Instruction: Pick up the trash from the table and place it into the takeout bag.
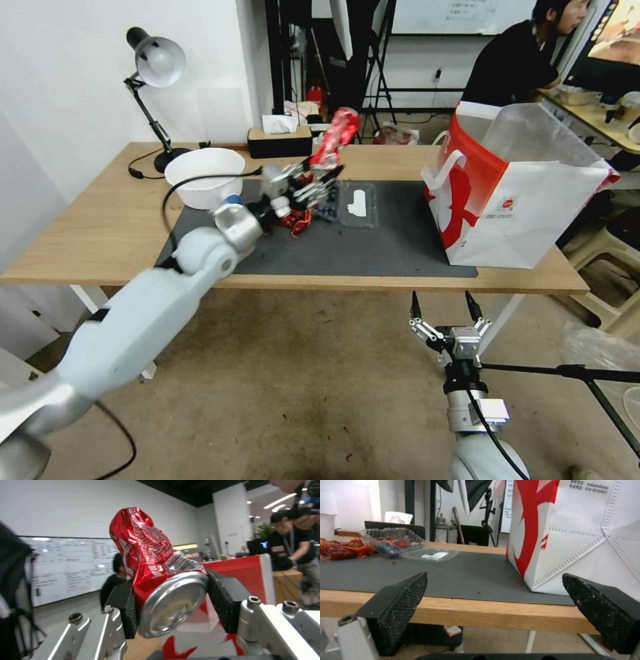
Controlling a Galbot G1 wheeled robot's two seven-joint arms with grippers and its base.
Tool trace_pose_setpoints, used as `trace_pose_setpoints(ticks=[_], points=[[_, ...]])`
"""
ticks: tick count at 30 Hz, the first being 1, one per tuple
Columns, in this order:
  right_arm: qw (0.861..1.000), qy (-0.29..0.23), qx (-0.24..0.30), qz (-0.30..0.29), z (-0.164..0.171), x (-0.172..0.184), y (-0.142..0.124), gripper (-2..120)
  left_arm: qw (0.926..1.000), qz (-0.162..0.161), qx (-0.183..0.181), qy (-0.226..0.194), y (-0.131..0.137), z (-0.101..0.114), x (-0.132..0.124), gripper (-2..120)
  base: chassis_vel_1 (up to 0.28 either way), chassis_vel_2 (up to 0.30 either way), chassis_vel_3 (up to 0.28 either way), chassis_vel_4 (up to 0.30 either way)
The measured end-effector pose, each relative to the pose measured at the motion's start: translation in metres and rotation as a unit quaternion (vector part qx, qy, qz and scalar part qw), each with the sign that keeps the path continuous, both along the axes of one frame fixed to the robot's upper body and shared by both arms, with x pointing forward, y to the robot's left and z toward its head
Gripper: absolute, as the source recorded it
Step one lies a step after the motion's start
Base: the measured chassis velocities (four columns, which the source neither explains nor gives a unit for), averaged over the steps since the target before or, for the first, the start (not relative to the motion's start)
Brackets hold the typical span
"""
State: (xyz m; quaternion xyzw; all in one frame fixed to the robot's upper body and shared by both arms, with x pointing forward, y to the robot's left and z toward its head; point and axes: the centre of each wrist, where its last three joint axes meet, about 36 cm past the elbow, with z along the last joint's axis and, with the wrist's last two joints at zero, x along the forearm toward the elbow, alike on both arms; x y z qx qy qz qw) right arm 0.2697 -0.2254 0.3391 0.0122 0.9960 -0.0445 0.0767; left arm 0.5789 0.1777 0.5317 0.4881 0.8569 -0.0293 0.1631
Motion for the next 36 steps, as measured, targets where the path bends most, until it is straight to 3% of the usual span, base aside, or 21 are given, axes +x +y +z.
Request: trace_pose_setpoints(ticks=[5, 8, 16, 28, 30, 36], points=[[1.000, -0.003, 0.001, -0.002, 0.001, 0.002, 0.001, 100, 0.9993, -0.034, 0.017, -0.006, -0.036, 0.020, 0.015, 45, 0.000, 0.000, 0.000, 0.000], [1.000, -0.005, 0.004, -0.005, 0.001, 0.004, 0.002, 100, 0.9978, -0.060, 0.022, -0.017, -0.077, 0.043, 0.030, 45, 0.000, 0.000, 0.000, 0.000], [1.000, -0.008, 0.006, -0.007, 0.002, 0.007, 0.004, 100, 0.9953, -0.085, 0.038, -0.025, -0.139, 0.078, 0.051, 45, 0.000, 0.000, 0.000, 0.000], [1.000, -0.008, 0.008, -0.009, 0.001, 0.009, 0.004, 100, 0.9920, -0.100, 0.073, -0.025, -0.185, 0.093, 0.066, 45, 0.000, 0.000, 0.000, 0.000], [1.000, -0.007, 0.009, -0.010, 0.000, 0.009, 0.005, 100, 0.9892, -0.112, 0.091, -0.027, -0.208, 0.092, 0.067, 45, 0.000, 0.000, 0.000, 0.000], [1.000, -0.008, 0.011, -0.011, 0.000, 0.009, 0.006, 100, 0.9853, -0.133, 0.105, -0.027, -0.242, 0.086, 0.065, 45, 0.000, 0.000, 0.000, 0.000]])
